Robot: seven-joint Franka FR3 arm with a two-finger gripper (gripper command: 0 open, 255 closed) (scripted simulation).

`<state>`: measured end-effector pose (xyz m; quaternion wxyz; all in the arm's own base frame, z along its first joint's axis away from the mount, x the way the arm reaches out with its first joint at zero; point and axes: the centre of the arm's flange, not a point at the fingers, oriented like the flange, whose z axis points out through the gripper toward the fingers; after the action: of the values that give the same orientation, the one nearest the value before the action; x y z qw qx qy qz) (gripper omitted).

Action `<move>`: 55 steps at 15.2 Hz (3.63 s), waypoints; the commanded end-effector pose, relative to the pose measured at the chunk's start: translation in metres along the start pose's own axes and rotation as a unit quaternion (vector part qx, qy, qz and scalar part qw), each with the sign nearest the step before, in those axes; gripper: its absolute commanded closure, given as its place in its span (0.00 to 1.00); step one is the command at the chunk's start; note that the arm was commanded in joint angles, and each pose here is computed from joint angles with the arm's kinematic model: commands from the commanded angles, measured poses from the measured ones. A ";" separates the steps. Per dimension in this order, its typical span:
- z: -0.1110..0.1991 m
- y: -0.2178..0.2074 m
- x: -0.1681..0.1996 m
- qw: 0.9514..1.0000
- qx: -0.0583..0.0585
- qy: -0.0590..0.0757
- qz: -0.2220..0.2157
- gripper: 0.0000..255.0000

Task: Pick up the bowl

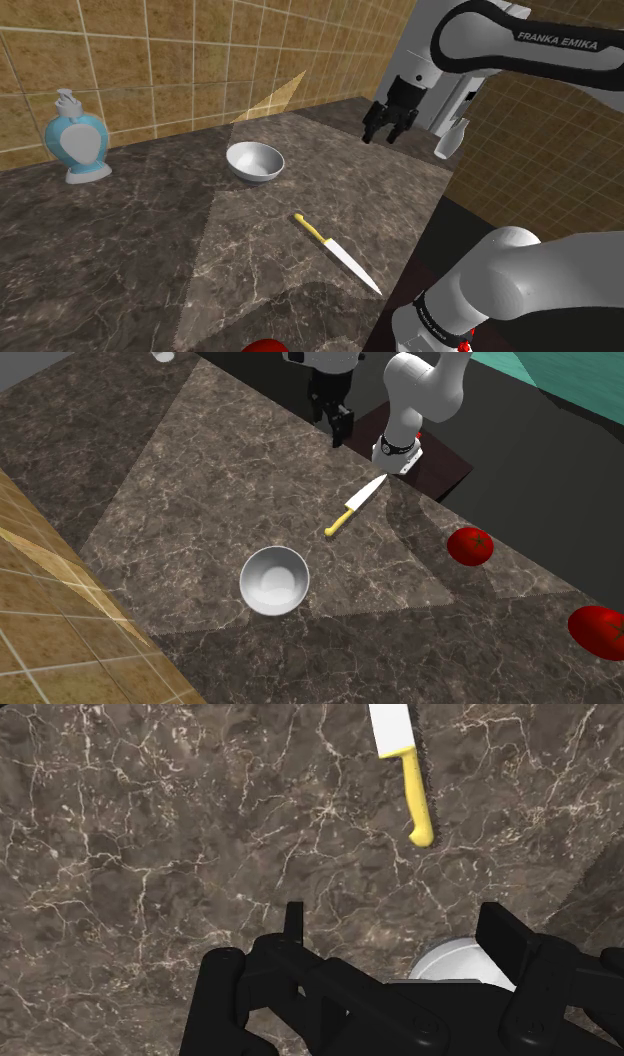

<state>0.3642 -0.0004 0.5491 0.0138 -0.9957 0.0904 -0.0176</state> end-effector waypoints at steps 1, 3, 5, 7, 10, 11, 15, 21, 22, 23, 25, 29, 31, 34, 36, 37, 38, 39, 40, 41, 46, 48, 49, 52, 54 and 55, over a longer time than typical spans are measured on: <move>0.017 -0.007 0.020 1.000 0.004 0.004 0.003 0.00; 0.034 -0.014 0.038 1.000 0.008 0.006 0.006 0.00; 0.050 -0.022 0.056 1.000 0.012 0.009 0.008 0.00; 0.066 -0.029 0.074 1.000 0.016 0.011 0.011 0.00; 0.090 -0.040 0.102 1.000 0.021 0.015 0.015 0.00; 0.098 -0.044 0.111 0.999 0.023 0.016 0.016 0.00; 0.129 -0.058 0.149 0.999 0.031 0.022 0.021 0.00; 0.174 -0.081 0.206 0.998 0.042 0.029 0.029 0.00; 0.182 -0.084 0.216 0.998 0.044 0.031 0.031 0.00; 0.189 -0.088 0.226 0.998 0.046 0.032 0.032 0.00; 0.198 -0.090 0.231 0.998 0.047 0.033 0.033 0.00; 0.219 -0.089 0.230 0.998 0.047 0.033 0.033 0.00; 0.230 -0.089 0.229 0.998 0.047 0.033 0.033 0.00; 0.233 -0.089 0.228 0.998 0.047 0.033 0.033 1.00; 0.233 -0.089 0.228 0.998 0.047 0.033 0.033 1.00; 0.233 -0.089 0.228 0.998 0.047 0.033 0.033 1.00; 0.233 -0.089 0.228 0.998 0.047 0.033 0.033 1.00; 0.233 -0.089 0.228 0.998 0.047 0.033 0.033 1.00; 0.233 -0.089 0.228 0.998 0.047 0.033 0.033 1.00; 0.233 -0.089 0.228 0.998 0.047 0.033 0.033 1.00; 0.217 -0.089 0.230 0.998 0.047 0.033 0.033 1.00; 0.207 -0.090 0.230 0.998 0.047 0.033 0.033 1.00; 0.201 -0.090 0.230 0.998 0.047 0.033 0.033 1.00; 0.186 -0.090 0.231 0.998 0.047 0.033 0.033 1.00; 0.175 -0.090 0.231 0.998 0.047 0.033 0.033 1.00; 0.170 -0.091 0.231 0.998 0.047 0.033 0.033 1.00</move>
<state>0.6153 0.0506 0.3842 0.0583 -0.9893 0.1223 -0.0536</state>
